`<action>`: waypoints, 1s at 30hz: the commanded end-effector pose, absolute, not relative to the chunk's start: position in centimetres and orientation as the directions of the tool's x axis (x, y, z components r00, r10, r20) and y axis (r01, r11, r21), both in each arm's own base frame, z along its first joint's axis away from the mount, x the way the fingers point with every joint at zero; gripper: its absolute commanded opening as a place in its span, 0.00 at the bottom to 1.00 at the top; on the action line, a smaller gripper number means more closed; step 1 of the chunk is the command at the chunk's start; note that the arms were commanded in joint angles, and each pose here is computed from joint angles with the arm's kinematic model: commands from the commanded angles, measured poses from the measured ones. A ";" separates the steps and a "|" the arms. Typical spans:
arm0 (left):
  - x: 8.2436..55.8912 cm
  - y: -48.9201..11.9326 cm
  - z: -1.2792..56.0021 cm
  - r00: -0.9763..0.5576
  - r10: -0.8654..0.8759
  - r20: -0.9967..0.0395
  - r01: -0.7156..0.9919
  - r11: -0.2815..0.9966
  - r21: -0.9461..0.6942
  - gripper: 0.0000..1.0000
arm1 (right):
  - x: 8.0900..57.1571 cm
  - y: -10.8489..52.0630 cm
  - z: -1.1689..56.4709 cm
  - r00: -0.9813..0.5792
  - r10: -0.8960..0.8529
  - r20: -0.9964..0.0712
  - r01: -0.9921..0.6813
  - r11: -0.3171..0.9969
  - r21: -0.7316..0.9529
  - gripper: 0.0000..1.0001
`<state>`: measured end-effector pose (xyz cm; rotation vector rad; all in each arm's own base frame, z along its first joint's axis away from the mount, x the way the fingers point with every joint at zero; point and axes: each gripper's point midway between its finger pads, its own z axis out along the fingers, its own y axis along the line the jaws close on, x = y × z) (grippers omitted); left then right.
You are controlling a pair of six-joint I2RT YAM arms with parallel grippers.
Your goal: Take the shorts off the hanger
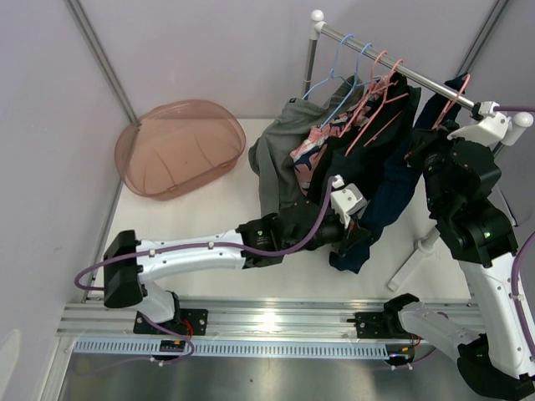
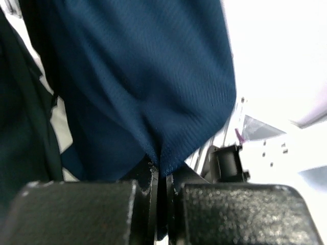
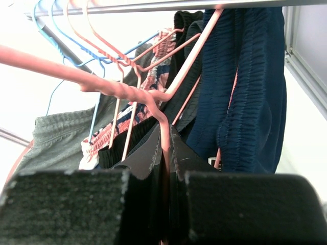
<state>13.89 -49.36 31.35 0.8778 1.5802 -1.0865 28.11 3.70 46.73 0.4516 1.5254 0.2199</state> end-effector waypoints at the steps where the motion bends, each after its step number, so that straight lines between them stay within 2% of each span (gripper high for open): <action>1: 12.2 -47.3 34.8 -0.239 -0.067 -0.969 0.916 0.316 -0.248 0.00 | 26.8 1.6 50.8 0.192 0.429 -0.883 0.151 0.876 0.459 0.00; 8: 4.6 -43.3 30.4 -0.253 0.057 -0.966 0.939 0.253 -0.231 0.00 | 27.5 -0.5 50.9 0.216 0.381 -0.899 0.237 0.873 0.427 0.00; 9: 2.9 -42.9 28.2 -0.268 0.101 -0.958 0.942 0.238 -0.238 0.00 | 27.5 -0.6 51.1 0.221 0.380 -0.898 0.240 0.872 0.427 0.00; 16: -1.6 -41.9 23.8 -0.297 0.189 -0.936 0.949 0.168 -0.267 0.00 | 27.7 -1.4 51.5 0.224 0.367 -0.903 0.260 0.870 0.419 0.00; 22: -2.6 -43.8 22.2 -0.241 0.229 -0.943 0.969 0.115 -0.220 0.00 | 27.8 -0.7 51.6 0.191 0.385 -0.903 0.233 0.876 0.423 0.00; 29: 2.4 -48.0 21.3 -0.171 0.248 -0.954 0.945 0.314 -0.088 0.00 | 26.0 0.8 52.0 0.129 0.454 -0.882 0.148 0.870 0.469 0.00; 30: 4.2 -49.0 22.9 -0.182 0.211 -0.960 0.933 0.344 -0.101 0.00 | 25.3 0.9 52.6 0.133 0.466 -0.875 0.132 0.866 0.482 0.00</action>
